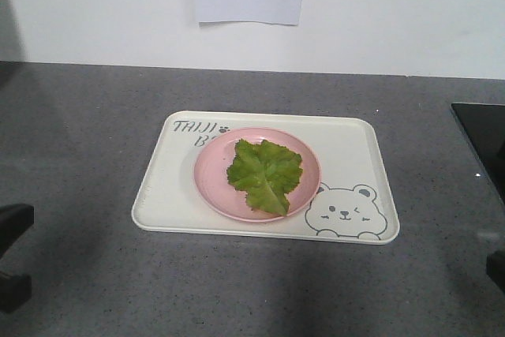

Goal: Transfer vegetables to tray and serve
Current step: 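Open both grippers and lift them up away from the tray edges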

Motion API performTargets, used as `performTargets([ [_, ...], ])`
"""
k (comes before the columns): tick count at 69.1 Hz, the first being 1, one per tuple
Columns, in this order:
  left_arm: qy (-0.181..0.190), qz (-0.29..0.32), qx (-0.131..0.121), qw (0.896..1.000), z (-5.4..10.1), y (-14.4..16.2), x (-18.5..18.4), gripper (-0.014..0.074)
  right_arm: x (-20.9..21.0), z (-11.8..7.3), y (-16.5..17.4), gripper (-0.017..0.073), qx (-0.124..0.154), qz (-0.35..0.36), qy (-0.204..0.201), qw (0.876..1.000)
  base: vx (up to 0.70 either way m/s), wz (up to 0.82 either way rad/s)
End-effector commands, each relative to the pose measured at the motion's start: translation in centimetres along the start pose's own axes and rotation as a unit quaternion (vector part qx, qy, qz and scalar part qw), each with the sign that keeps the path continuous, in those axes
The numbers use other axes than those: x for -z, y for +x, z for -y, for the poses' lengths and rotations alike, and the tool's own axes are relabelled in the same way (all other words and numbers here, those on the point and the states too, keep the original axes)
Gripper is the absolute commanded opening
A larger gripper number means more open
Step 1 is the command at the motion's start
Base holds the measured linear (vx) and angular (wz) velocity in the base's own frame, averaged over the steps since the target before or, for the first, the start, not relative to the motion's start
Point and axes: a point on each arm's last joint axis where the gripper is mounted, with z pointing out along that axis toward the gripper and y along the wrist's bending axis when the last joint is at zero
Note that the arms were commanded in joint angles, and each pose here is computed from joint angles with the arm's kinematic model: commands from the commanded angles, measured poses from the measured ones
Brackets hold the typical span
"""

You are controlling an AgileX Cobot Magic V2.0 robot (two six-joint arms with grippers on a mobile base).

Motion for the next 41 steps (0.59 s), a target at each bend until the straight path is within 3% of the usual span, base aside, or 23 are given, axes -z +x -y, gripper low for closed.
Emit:
performTargets([
  [1,0.002,0.085,0.031,0.996,-0.03,-0.65,0.37,-0.0007,0.6,0.38,-1.07,-0.0006,0.006,0.059,0.028,0.998,0.0,0.0],
  [16,-0.002,0.118,0.031,0.992,-0.13,-1.11,0.47,-0.0007,0.71,0.33,-1.09,-0.0006,0.003,0.063,0.027,0.998,0.0,0.0],
  [41,-0.002,0.118,0.031,0.993,-0.13,-1.1,0.47,-0.0007,0.71,0.32,-1.07,-0.0006,0.003,0.063,0.026,0.998,0.0,0.0],
])
